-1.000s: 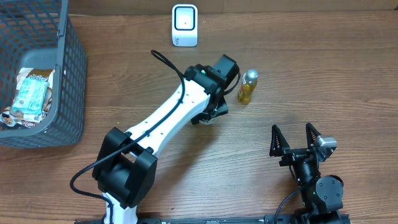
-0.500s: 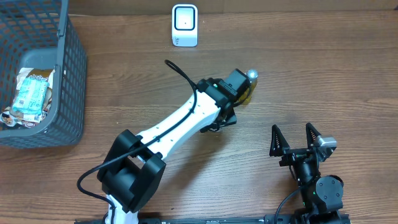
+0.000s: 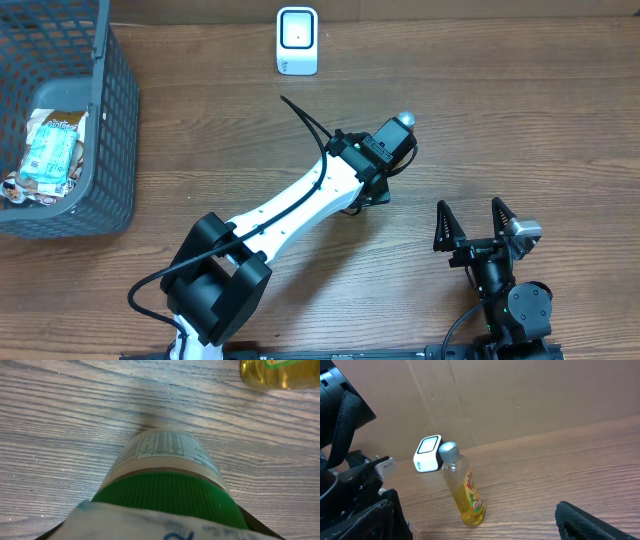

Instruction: Scan the item barcode

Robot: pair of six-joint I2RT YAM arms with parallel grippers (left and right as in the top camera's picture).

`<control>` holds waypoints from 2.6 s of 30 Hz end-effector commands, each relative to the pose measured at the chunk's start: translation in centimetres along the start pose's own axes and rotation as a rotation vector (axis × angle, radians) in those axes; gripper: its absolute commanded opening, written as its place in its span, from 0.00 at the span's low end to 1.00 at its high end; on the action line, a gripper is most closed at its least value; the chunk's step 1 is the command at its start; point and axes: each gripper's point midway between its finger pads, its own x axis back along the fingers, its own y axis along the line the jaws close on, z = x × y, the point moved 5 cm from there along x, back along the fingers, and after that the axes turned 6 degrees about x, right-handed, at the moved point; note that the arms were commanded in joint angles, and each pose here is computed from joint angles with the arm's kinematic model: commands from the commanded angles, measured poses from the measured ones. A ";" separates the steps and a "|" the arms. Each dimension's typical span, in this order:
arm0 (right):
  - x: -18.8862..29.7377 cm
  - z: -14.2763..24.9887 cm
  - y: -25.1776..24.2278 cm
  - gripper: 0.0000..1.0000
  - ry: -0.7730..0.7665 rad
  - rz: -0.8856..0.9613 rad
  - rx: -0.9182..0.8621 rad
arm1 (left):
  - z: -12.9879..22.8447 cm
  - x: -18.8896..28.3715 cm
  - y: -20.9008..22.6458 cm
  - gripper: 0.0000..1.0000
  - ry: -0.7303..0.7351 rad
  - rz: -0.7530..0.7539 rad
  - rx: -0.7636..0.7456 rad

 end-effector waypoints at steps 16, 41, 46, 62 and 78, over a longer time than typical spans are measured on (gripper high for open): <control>0.0 0.2 0.1 1.00 -0.002 -0.007 0.004 | -0.3 0.5 0.0 0.13 -0.029 0.002 -0.026; 0.0 0.2 0.1 1.00 -0.003 -0.008 0.004 | -0.9 0.5 -0.4 0.09 -0.073 0.013 -0.075; 0.0 0.2 0.1 1.00 -0.002 -0.008 0.005 | -1.2 0.5 -0.8 0.09 -0.085 0.031 -0.072; 0.0 0.2 0.1 1.00 -0.002 -0.007 0.005 | -1.0 -0.6 -0.8 0.09 -0.074 0.014 -0.081; 0.0 0.2 0.1 1.00 -0.003 -0.007 0.005 | -0.7 -2.7 -0.7 0.15 -0.052 -0.020 -0.114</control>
